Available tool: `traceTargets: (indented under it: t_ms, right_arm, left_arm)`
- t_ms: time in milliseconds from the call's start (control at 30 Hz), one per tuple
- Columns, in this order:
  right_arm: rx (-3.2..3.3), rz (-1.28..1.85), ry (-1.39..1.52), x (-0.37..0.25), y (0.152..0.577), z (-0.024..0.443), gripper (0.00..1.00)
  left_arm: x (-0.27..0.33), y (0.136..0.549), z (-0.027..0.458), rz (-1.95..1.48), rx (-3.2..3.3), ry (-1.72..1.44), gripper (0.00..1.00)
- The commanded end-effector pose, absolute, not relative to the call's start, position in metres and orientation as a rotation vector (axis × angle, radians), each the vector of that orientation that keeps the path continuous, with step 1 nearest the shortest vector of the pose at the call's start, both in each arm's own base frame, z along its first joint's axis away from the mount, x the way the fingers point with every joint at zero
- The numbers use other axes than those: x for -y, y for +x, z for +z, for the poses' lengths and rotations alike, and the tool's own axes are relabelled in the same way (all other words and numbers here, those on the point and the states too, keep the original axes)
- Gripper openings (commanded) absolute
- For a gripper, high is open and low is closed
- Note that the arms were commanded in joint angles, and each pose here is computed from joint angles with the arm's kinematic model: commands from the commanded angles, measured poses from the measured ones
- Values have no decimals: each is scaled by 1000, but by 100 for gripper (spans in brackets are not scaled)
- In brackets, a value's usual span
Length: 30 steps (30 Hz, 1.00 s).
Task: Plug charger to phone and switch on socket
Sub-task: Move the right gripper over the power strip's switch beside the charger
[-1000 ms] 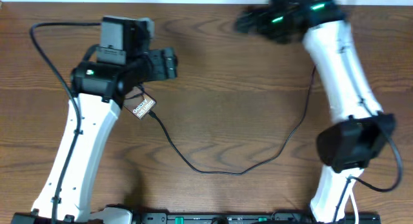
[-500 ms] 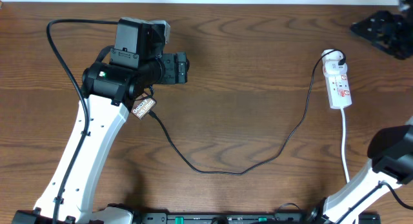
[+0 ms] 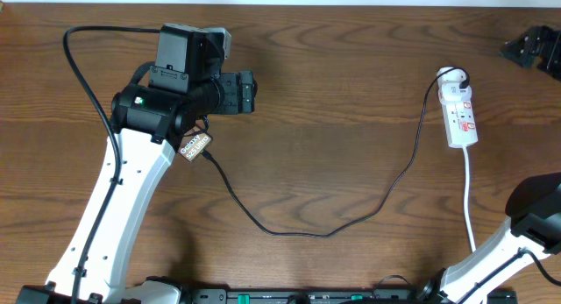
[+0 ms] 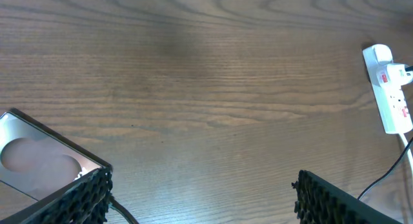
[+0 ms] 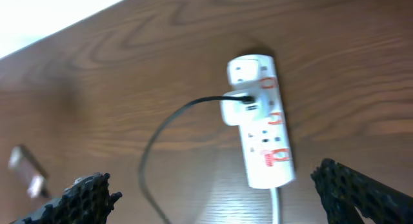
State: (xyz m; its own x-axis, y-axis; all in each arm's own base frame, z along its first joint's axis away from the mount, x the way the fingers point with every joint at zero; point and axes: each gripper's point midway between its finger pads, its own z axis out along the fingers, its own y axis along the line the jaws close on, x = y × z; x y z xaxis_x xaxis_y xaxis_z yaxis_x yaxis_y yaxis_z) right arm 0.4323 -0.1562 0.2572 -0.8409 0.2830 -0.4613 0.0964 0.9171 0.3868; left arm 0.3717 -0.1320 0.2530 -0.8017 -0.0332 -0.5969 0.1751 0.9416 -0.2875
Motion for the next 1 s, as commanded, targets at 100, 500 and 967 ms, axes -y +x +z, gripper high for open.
traceTargets:
  t_ms: [100,500,967]
  right_arm:
    - [-2656,440,313,168,428,210,99]
    - [-2753,608,230,159,449,117,99]
    - [-2724,754,53,119,469,93,99]
  left_arm:
    - [130,373,262,-420,-2438,115,89]
    - [130,373,262,-420,-2438,115,89]
    - [130,373,262,-420,-2438,115,89]
